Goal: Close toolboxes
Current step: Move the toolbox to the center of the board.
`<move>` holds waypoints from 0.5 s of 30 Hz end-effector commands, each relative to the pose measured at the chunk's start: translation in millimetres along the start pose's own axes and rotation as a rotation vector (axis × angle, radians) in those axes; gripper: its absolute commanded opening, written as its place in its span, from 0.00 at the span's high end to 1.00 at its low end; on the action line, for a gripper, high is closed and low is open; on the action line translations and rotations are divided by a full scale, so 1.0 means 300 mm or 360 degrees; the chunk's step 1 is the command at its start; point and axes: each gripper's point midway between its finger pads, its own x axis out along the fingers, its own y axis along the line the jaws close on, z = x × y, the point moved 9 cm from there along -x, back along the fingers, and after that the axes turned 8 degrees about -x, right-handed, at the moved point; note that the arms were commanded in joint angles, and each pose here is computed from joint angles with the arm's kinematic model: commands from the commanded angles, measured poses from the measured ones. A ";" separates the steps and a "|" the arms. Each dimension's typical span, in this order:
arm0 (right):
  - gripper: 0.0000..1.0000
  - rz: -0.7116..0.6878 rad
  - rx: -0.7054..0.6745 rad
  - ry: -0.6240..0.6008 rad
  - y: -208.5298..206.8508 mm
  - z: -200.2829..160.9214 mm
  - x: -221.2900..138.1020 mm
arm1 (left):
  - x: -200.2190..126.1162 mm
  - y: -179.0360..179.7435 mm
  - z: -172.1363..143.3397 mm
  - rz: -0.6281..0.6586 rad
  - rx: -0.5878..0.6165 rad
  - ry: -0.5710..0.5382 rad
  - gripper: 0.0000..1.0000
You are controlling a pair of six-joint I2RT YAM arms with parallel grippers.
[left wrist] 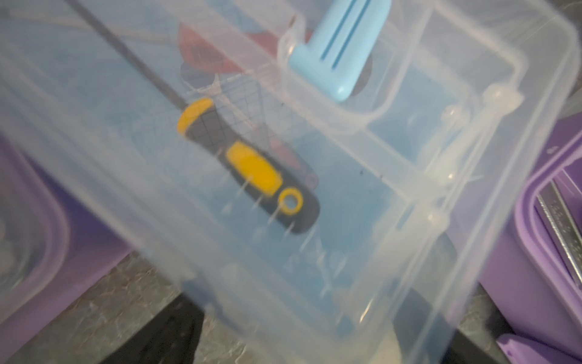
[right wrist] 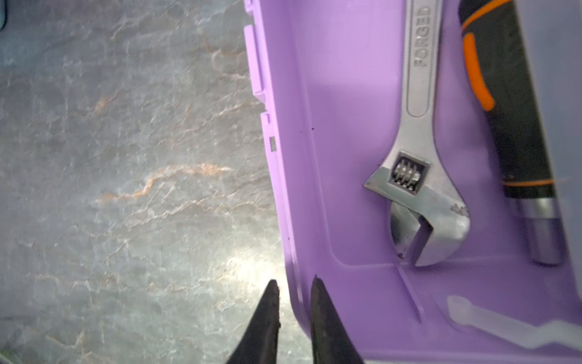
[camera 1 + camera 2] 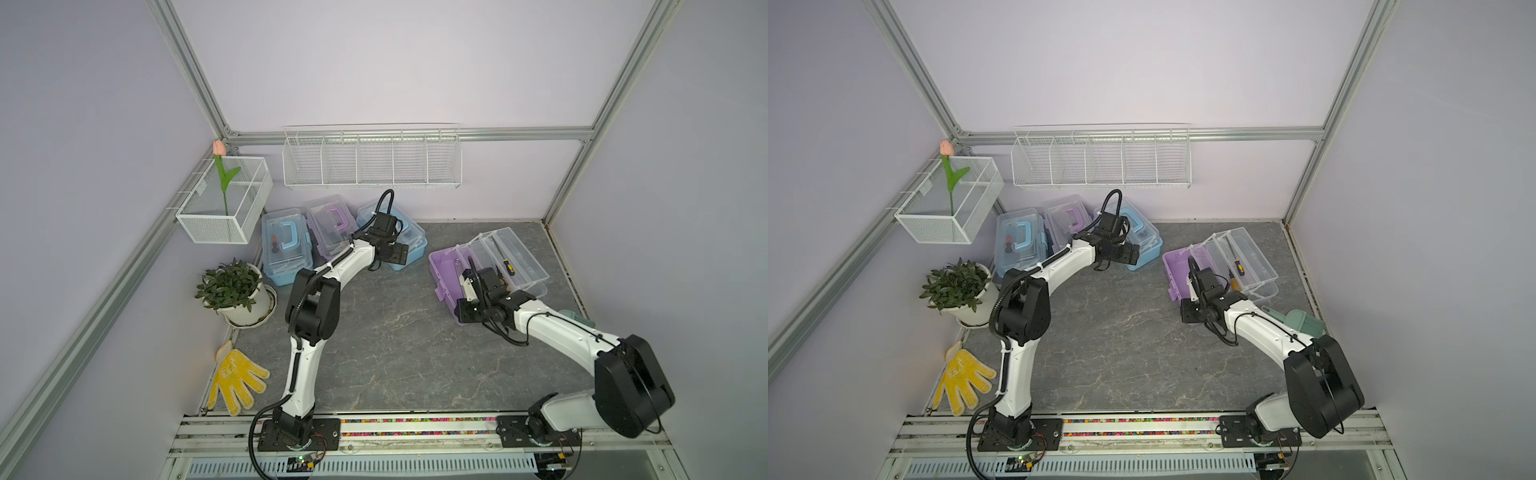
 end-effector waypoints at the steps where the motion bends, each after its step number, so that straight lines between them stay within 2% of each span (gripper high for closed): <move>1: 0.79 0.0129 0.0015 0.0297 0.077 -0.142 0.038 | -0.072 0.046 -0.005 0.0102 -0.0029 -0.0072 0.06; 8: 0.77 0.0332 -0.0019 0.0296 0.162 -0.138 -0.023 | -0.293 -0.007 -0.109 0.0019 -0.0009 -0.0074 0.03; 11: 0.74 0.0331 -0.0045 0.0258 0.162 -0.120 -0.079 | -0.366 -0.030 -0.169 -0.0022 0.0024 -0.0045 0.04; 13: 0.68 0.0282 -0.0046 0.0252 0.139 -0.116 -0.114 | -0.390 -0.047 -0.200 -0.0080 0.0051 -0.0023 0.06; 15: 0.55 0.0205 0.0011 0.0207 0.100 -0.079 -0.168 | -0.396 -0.067 -0.209 -0.0198 0.0052 -0.0009 0.08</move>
